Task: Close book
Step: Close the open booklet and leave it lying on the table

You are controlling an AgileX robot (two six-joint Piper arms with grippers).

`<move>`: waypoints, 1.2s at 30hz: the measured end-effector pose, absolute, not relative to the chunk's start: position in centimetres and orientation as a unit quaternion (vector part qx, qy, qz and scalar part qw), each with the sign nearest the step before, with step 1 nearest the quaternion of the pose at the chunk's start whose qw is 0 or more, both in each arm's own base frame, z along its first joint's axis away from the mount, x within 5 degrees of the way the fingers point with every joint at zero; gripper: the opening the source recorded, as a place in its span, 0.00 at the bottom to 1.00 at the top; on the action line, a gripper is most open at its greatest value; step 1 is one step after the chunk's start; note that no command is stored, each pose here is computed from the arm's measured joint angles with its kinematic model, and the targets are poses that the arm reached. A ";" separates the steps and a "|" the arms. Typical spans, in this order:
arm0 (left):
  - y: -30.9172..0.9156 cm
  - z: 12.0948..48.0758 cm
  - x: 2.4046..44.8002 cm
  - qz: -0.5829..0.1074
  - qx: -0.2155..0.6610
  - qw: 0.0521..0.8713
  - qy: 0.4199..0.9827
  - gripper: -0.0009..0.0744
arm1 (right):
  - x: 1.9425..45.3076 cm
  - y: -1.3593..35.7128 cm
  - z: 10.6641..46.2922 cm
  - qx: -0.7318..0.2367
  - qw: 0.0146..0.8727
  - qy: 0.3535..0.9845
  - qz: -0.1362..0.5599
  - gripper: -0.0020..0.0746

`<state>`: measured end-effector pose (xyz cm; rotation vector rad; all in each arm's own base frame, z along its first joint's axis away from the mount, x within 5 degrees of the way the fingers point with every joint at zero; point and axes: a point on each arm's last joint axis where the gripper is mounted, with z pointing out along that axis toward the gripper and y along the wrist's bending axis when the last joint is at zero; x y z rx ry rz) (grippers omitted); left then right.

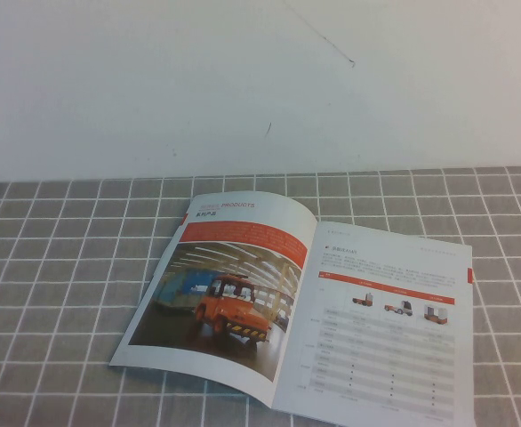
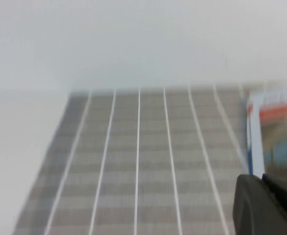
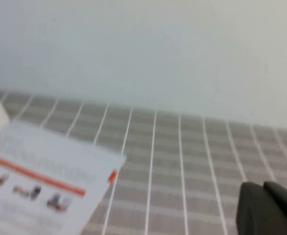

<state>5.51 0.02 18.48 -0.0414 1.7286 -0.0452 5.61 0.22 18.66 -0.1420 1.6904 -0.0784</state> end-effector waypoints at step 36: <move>-0.1 25.4 4.7 -0.064 -0.038 0.772 0.631 0.01 | 3.9 0.1 27.7 -0.034 0.804 0.593 -0.033 0.02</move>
